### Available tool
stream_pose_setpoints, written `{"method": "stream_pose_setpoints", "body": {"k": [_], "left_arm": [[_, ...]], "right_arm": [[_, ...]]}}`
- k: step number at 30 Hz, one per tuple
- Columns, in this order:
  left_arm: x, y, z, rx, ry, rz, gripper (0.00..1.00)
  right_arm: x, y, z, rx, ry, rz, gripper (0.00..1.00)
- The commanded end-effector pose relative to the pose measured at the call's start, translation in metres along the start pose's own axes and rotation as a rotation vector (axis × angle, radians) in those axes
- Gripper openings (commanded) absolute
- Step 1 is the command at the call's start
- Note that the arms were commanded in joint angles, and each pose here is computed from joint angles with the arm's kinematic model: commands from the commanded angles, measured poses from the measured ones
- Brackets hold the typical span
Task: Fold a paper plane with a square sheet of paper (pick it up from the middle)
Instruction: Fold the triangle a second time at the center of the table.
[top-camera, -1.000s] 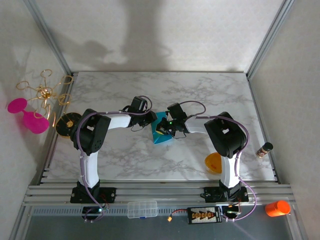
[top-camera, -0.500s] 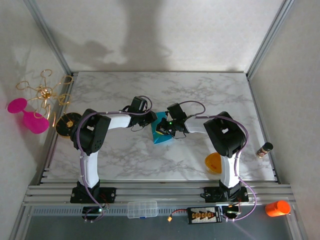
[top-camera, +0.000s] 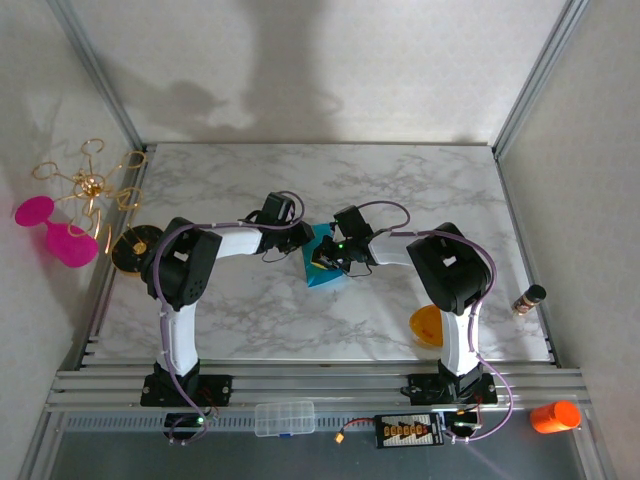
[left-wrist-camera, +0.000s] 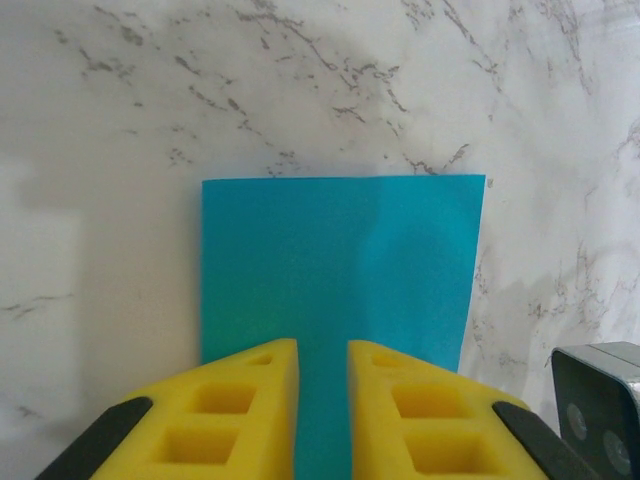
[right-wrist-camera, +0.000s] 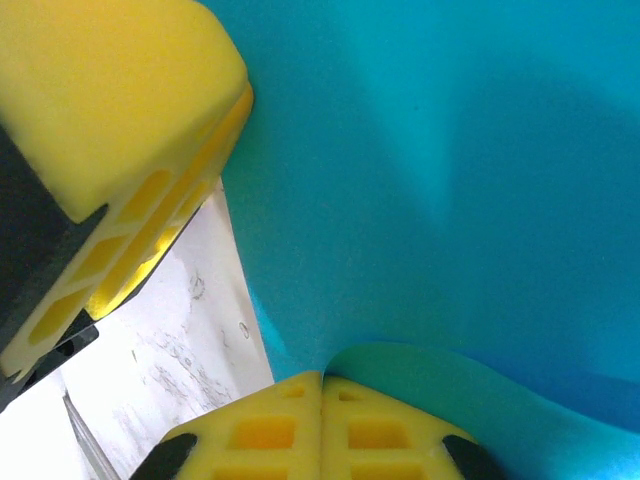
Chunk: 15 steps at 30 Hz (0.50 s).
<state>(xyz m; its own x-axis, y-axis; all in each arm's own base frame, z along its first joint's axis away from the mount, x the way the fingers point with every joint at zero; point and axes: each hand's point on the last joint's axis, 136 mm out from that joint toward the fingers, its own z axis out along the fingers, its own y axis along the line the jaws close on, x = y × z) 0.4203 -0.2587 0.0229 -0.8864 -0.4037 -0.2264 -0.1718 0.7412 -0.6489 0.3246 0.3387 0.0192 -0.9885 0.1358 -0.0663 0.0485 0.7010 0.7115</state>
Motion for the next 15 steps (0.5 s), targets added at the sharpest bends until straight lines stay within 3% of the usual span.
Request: {"method": "stream_pose_setpoints", "body": {"k": [1, 5, 9, 12, 15], "left_arm": [[-0.011, -0.009, -0.015, 0.002, -0.020, -0.040, 0.21], [-0.044, -0.018, -0.045, 0.066, -0.129, -0.108, 0.24], [-0.067, -0.001, -0.071, 0.054, -0.224, -0.167, 0.26], [-0.072, 0.009, -0.083, 0.048, -0.248, -0.187, 0.27], [-0.069, 0.012, -0.089, 0.047, -0.248, -0.188, 0.27]], "right_arm": [[0.009, -0.014, 0.009, 0.055, 0.038, 0.010, 0.11], [0.012, -0.019, 0.009, 0.067, 0.045, 0.019, 0.20], [0.012, -0.020, 0.009, 0.069, 0.042, 0.018, 0.32], [0.010, -0.018, 0.008, 0.062, 0.033, 0.012, 0.41], [0.010, -0.018, 0.007, 0.061, 0.031, 0.009, 0.44]]}}
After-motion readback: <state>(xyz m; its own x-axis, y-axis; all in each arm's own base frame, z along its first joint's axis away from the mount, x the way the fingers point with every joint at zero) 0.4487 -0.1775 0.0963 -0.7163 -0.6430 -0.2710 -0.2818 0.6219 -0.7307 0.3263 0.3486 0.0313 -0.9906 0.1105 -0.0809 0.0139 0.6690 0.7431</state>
